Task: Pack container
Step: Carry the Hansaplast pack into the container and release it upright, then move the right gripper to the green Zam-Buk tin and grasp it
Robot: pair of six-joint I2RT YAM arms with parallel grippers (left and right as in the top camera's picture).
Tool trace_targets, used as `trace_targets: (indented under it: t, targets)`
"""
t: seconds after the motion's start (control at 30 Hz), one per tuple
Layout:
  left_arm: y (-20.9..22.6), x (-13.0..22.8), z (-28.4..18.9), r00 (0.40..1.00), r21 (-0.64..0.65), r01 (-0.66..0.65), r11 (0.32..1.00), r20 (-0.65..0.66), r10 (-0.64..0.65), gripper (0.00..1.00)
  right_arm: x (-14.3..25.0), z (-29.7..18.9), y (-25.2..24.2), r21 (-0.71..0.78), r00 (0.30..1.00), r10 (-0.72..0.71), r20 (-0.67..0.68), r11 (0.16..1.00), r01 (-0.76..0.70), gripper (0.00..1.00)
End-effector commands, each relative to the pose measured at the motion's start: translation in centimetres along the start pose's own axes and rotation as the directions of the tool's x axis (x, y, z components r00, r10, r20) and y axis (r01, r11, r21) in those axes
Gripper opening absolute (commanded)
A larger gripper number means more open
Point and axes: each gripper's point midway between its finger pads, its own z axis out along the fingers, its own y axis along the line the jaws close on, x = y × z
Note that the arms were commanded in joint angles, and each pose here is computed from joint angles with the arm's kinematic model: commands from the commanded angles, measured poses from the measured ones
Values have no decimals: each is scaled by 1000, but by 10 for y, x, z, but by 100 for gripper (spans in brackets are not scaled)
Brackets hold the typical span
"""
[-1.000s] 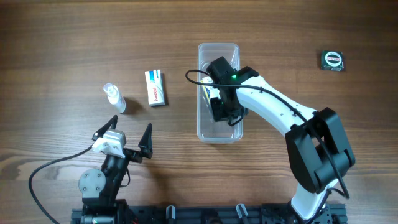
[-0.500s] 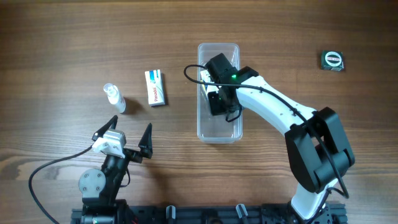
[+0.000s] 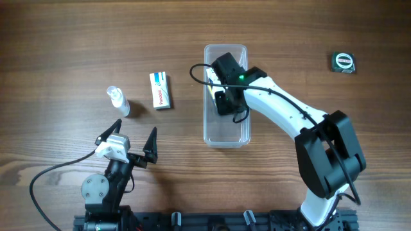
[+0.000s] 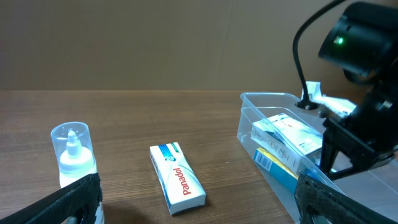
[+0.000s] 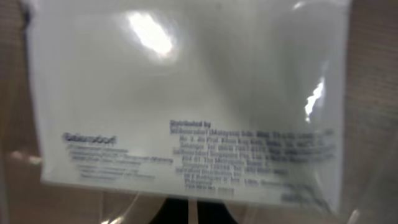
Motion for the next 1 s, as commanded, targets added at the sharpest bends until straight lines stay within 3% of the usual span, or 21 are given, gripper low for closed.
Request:
trace_targets:
  t: [0.0,0.17,0.27,0.3,0.33,0.37,0.5,0.63,0.73,0.83,0.97]
  targets:
    - [-1,2,0,1000,9,-14,1000,-1,14,100,-21,-32,4,2,999,7,53,1000,-7,9]
    - [-1,2,0,1000,9,-14,1000,-1,14,100,-35,-100,7,-26,992,8,129,1000,-4,16]
    - [-1,2,0,1000,9,-14,1000,-1,14,100,-49,-154,-12,-37,970,40,239,999,-32,34]
    - [-1,2,0,1000,9,-14,1000,-1,14,100,-53,-170,-32,-13,955,75,286,997,-75,60]
    - [-1,2,0,1000,9,-14,1000,-1,14,100,-58,-186,-62,25,933,126,337,990,-142,93]
    - [-1,2,0,1000,9,-14,1000,-1,14,100,-60,-197,-89,45,913,173,370,978,-203,100]
    - [-1,2,0,1000,9,-14,1000,-1,14,100,-67,-216,-194,130,864,241,443,935,-328,100]
    - [-1,2,0,1000,9,-14,1000,-1,14,100,-61,-222,-264,149,801,353,484,868,-473,100]
    - [-1,2,0,1000,9,-14,1000,-1,14,100,-77,-220,-299,199,799,287,529,873,-445,100]
    - [-1,2,0,1000,9,-14,1000,-1,14,100,-92,-195,-327,248,819,239,521,876,-413,100]
    - [-1,2,0,1000,9,-14,1000,-1,14,100,-92,-124,-376,211,837,315,448,872,-441,100]
